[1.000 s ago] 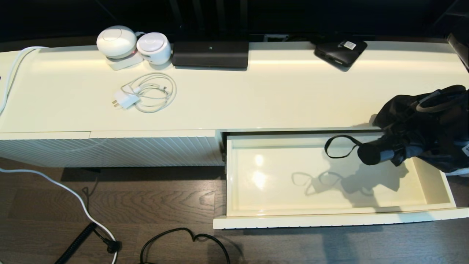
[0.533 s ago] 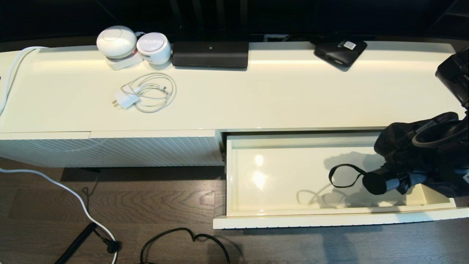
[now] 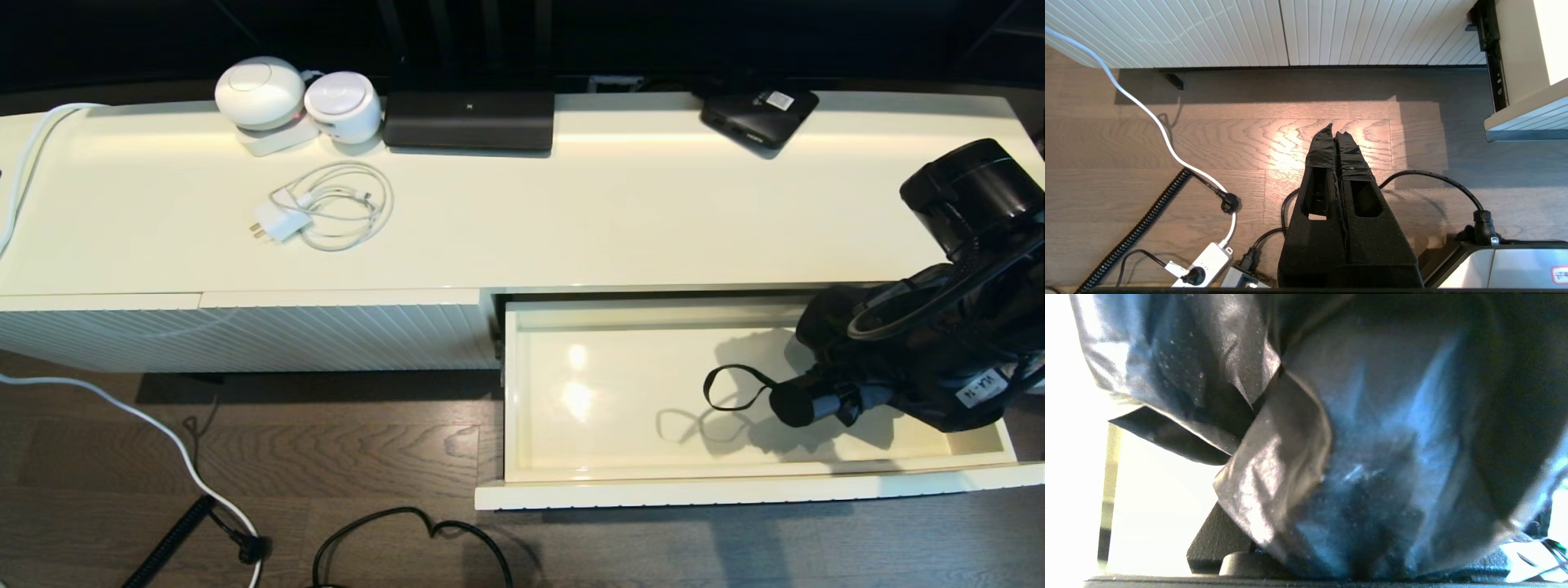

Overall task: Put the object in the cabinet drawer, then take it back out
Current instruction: Put the umbrella in the drawer

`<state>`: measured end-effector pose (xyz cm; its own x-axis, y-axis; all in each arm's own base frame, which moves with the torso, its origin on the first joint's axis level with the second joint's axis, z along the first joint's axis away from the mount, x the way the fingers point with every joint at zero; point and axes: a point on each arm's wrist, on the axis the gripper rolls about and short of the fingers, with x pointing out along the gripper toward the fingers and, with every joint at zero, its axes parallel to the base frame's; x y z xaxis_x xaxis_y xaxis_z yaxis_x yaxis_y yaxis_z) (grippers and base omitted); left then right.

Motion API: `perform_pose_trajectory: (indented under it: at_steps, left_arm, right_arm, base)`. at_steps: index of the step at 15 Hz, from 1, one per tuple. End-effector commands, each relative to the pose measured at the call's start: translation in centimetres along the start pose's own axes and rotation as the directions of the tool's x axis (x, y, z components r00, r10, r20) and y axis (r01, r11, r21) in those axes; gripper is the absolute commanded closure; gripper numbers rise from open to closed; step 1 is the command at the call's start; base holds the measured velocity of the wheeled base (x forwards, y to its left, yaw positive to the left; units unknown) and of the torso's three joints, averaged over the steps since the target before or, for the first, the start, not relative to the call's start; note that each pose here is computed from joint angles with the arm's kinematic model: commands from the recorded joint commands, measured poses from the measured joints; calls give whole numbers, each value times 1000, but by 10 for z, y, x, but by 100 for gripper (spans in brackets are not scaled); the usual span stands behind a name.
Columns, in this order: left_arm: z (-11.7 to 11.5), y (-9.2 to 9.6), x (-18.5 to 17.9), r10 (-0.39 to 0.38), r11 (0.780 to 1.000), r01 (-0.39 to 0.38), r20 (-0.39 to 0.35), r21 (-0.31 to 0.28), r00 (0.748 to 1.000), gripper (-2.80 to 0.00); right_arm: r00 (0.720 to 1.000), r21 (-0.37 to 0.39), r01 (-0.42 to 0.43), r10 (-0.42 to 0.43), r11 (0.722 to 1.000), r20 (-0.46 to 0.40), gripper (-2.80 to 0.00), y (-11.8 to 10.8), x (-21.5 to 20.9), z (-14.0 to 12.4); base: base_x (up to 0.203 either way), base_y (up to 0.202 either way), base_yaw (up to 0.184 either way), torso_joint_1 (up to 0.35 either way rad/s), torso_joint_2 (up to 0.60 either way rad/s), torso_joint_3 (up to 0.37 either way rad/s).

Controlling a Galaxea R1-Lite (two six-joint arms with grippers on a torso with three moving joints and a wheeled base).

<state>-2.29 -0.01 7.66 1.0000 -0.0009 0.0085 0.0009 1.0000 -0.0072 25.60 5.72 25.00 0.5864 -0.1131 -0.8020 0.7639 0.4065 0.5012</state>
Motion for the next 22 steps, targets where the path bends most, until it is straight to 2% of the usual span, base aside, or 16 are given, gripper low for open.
perform_pose_trajectory:
  at_steps: [1, 16, 17, 22]
  left_arm:
    - [0, 0, 0, 1, 1000, -1, 1, 0, 1000, 0]
    - [0, 0, 0, -1, 1000, 1, 1, 0, 1000, 0]
    - [0, 0, 0, 0, 1000, 0, 1, 0, 1000, 0]
    - [0, 0, 0, 1, 1000, -1, 1, 0, 1000, 0]
  right_arm:
    - [999, 5, 32, -32, 999, 0, 0, 3, 14, 0]
    - [1000, 3, -3, 3, 1000, 12, 0, 25, 43, -2]
    - [1000, 3, -4, 4, 1000, 13, -280, 26, 42, -2]
    - [1000, 11, -19, 19, 1000, 19, -280, 27, 37, 1]
  base:
    - [0, 0, 0, 0, 0, 0]
    - [0, 0, 0, 0, 0, 0]
    - [0, 0, 0, 0, 0, 0]
    - [0, 0, 0, 0, 0, 0]
